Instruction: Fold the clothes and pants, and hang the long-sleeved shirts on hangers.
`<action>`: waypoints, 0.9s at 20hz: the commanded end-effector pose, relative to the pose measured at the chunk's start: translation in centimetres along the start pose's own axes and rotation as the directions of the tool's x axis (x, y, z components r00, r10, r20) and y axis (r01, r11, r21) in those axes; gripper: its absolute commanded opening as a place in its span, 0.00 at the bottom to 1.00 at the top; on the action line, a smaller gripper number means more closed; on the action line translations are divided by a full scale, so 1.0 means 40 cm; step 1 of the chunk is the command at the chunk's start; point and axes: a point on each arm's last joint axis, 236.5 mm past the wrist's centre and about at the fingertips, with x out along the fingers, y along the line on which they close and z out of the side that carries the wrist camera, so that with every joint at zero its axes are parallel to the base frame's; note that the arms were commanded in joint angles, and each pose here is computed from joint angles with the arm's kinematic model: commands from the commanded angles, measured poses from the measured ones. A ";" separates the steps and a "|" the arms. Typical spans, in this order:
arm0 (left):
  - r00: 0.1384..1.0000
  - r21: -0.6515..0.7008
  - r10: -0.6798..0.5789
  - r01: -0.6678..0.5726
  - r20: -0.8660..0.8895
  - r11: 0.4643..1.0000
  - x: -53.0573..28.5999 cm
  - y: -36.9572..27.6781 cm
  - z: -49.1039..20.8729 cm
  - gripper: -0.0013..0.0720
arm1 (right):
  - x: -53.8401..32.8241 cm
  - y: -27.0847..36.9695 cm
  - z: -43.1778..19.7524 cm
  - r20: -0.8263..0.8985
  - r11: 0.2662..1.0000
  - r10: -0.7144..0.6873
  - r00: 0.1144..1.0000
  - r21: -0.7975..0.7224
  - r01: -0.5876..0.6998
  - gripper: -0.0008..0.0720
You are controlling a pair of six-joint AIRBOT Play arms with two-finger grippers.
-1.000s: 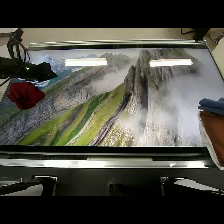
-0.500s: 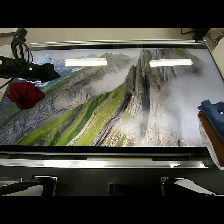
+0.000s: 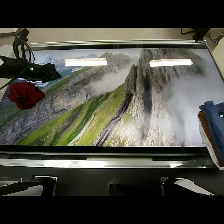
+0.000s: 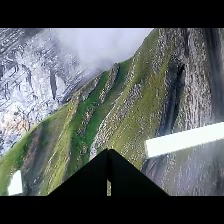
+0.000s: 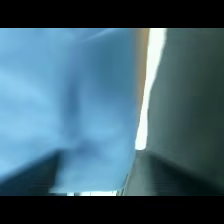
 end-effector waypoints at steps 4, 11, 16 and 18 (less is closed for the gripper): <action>0.965 0.070 -0.133 0.120 0.226 0.990 -0.122 -0.128 0.159 0.05 | -0.357 0.315 0.208 0.389 0.861 0.493 0.778 -0.346 -0.372 0.96; 0.857 -0.084 0.433 -0.427 0.280 0.900 -0.170 0.132 0.218 0.15 | -0.496 0.831 -0.243 0.059 0.453 0.702 0.709 -0.806 -0.381 0.80; 0.830 0.033 0.296 -0.319 -0.472 0.947 0.071 0.128 -0.232 0.98 | -0.054 0.734 -0.674 -0.345 0.333 0.088 0.934 -0.874 -0.354 0.99; 0.874 0.038 0.358 -0.366 -0.329 0.930 0.100 0.122 -0.207 0.97 | 0.016 0.682 -0.746 -0.380 0.318 -0.017 0.925 -0.879 -0.355 0.98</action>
